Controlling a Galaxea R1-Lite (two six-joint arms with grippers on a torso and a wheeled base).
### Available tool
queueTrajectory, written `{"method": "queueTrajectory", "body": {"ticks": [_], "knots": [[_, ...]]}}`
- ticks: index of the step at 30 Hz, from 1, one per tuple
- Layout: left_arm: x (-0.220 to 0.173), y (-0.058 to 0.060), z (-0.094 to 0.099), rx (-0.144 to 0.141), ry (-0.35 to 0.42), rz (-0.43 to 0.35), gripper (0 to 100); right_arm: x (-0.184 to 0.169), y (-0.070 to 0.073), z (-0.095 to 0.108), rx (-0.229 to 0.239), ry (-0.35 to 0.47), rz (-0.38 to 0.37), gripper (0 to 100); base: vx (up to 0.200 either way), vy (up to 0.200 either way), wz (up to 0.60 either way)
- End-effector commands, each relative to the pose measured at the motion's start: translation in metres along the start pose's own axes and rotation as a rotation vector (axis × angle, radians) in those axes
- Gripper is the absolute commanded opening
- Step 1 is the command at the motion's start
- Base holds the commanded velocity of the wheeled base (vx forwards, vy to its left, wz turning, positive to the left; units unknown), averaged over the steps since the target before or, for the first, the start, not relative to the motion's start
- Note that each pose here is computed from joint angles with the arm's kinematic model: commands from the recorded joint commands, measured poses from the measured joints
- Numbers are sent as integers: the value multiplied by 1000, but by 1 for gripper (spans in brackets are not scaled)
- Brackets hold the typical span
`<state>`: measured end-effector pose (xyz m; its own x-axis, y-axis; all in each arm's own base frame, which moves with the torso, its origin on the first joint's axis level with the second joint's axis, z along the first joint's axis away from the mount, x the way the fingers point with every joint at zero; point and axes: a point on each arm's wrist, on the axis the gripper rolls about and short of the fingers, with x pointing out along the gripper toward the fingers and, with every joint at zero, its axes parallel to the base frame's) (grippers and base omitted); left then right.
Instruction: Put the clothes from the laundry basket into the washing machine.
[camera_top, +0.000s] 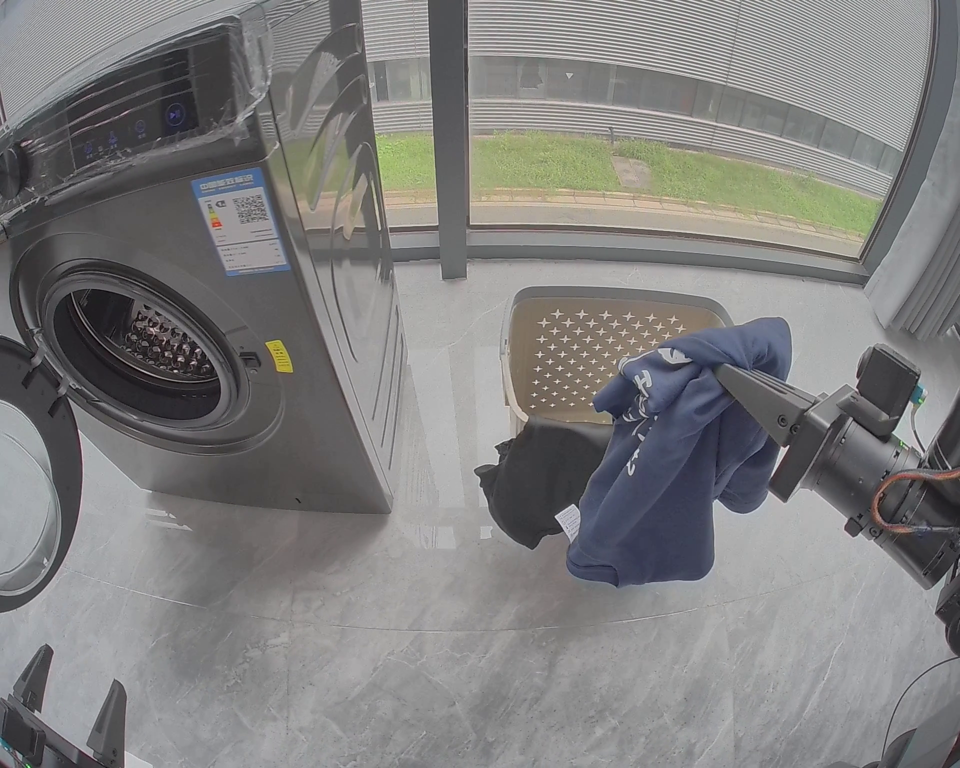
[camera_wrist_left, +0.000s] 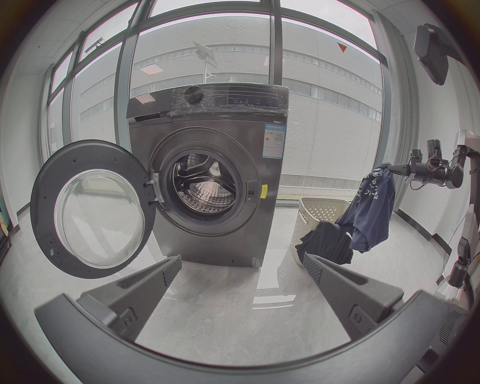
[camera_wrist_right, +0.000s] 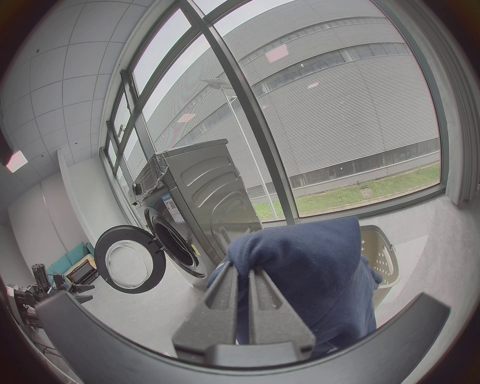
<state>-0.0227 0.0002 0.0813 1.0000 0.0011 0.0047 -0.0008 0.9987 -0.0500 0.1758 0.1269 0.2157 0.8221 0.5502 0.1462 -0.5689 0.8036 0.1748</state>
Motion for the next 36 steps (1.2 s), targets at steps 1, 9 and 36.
{"method": "queueTrajectory", "body": {"ticks": [1,9,36], "knots": [[0,0,-5,-1,0,0,100,0,1,-1,1,5,7,0,0,200,0],[0,0,-5,1,0,0,100,0,2,-1,1,4,9,0,0,50,0],[0,0,-5,1,0,0,100,0,2,-1,1,4,7,0,-89,67,0]]}}
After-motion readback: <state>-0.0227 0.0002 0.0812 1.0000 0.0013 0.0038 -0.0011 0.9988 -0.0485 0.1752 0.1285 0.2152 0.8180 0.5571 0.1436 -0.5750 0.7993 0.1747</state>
